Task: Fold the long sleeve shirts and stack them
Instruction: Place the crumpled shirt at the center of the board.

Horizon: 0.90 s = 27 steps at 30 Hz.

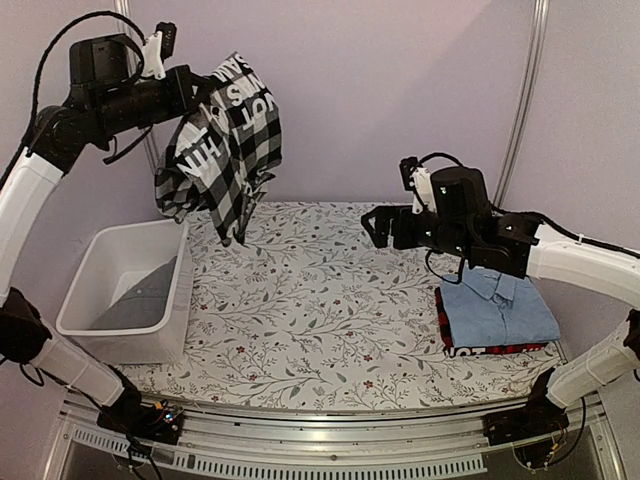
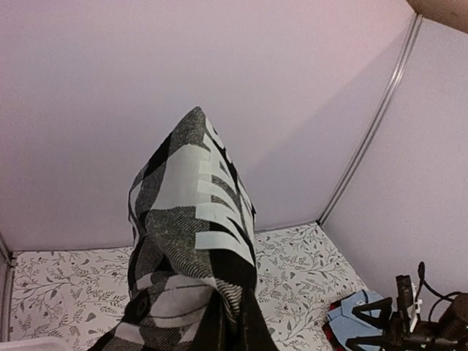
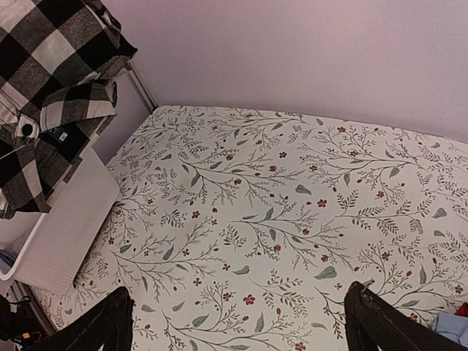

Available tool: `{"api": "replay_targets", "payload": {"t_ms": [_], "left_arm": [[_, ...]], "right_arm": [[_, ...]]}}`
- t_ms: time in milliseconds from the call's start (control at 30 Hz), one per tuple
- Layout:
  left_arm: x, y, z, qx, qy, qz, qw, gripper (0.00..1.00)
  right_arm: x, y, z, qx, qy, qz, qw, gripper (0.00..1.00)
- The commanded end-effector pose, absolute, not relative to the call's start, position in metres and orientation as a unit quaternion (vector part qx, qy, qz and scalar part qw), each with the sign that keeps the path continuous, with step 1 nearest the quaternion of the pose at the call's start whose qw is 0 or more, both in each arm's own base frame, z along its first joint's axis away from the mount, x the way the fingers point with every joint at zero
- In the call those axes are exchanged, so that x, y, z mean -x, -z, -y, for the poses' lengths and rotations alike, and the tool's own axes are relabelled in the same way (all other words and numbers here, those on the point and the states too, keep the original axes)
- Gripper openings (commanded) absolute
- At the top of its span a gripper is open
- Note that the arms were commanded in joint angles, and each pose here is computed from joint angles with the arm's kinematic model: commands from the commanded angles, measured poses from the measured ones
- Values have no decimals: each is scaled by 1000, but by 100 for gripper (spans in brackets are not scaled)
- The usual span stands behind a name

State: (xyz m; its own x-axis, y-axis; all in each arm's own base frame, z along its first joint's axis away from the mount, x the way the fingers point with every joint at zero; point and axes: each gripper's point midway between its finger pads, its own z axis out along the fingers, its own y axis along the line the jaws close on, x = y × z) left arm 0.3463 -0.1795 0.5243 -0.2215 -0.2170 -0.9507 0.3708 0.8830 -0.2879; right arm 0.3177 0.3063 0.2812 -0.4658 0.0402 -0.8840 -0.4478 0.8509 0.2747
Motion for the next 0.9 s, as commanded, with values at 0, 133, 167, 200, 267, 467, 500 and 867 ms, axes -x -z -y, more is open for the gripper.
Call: {"api": "replay_targets", "payload": {"t_ms": [0, 133, 167, 200, 267, 467, 500, 867], "left_arm": [[-347, -520, 244, -106, 270, -734, 614, 0], [-348, -466, 306, -145, 318, -758, 551, 0], [-346, -451, 320, -157, 334, -763, 531, 0], [-347, -434, 333, -164, 346, -770, 510, 0], [-352, -396, 350, -167, 357, -791, 468, 0], [-369, -272, 383, -175, 345, -853, 350, 0], [-369, -254, 386, -178, 344, -861, 331, 0], [-388, -234, 339, -135, 325, -879, 321, 62]], "right_arm": [[-319, -303, -296, 115, -230, -811, 525, 99], [-315, -304, -288, 111, -225, -812, 526, 99], [-315, -303, -287, 109, -223, -814, 525, 99], [-314, -302, -284, 108, -220, -815, 525, 99], [-313, -298, -281, 106, -214, -819, 522, 99], [-308, -278, -279, 109, -209, -833, 501, 99], [-306, -273, -280, 114, -209, -836, 495, 99], [-303, -212, -310, 160, -202, -866, 429, 99]]}}
